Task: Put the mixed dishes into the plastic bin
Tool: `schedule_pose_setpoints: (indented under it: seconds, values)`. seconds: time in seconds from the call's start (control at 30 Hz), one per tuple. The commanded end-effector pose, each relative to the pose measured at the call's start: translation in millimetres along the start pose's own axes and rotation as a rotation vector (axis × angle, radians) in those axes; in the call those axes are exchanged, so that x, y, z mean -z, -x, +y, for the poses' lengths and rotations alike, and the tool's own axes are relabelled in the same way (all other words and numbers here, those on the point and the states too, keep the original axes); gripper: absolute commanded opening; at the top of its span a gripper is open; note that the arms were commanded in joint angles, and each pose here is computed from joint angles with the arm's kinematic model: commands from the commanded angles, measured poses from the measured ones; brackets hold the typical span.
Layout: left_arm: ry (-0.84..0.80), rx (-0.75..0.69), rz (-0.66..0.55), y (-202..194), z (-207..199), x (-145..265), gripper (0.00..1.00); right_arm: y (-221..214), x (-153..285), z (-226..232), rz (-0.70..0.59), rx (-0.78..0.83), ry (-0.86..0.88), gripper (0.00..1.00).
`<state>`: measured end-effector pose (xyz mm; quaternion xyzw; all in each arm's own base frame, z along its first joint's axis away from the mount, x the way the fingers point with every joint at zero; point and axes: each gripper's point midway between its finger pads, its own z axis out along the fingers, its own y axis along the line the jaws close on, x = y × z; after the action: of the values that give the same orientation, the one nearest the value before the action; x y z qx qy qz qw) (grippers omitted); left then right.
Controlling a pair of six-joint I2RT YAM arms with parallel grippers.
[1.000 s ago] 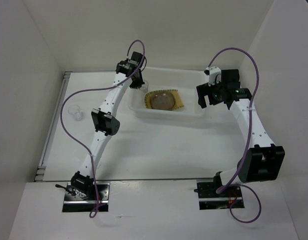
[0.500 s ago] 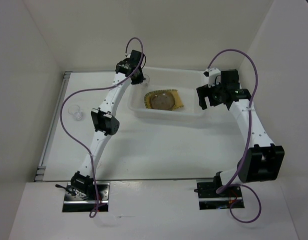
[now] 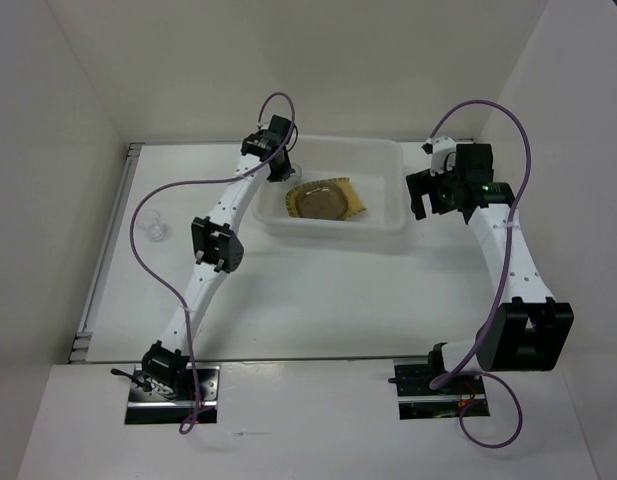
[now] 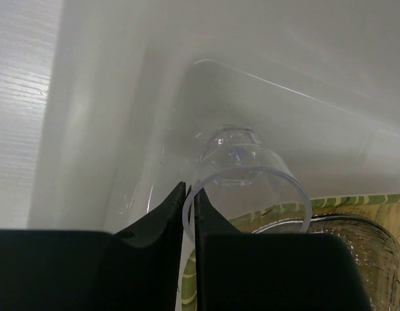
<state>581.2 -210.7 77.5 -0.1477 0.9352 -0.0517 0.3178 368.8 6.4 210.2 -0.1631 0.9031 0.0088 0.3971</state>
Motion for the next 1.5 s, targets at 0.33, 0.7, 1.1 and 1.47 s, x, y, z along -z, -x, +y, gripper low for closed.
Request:
schedule_pose_setpoints:
  seconds: [0.33,0.7,1.1,1.47]
  values:
    - [-0.087,0.063,-0.183,67.6,-14.4,70.4,0.56,2.6,3.5,5.6,-0.026,0.005,0.037,0.98]
    - [0.091,0.268,-0.390,160.3,109.0,210.0,0.71,4.0,-0.9,20.1,-0.041,-0.034,0.113,0.98]
    - [0.348,0.485,-0.212,144.8,272.1,211.8,0.72,2.1,-2.1,28.4,-0.053,-0.055,0.149,0.98]
    - [0.241,0.609,-0.116,96.4,344.4,218.9,0.74,5.6,4.3,46.1,-0.067,-0.026,0.257,0.92]
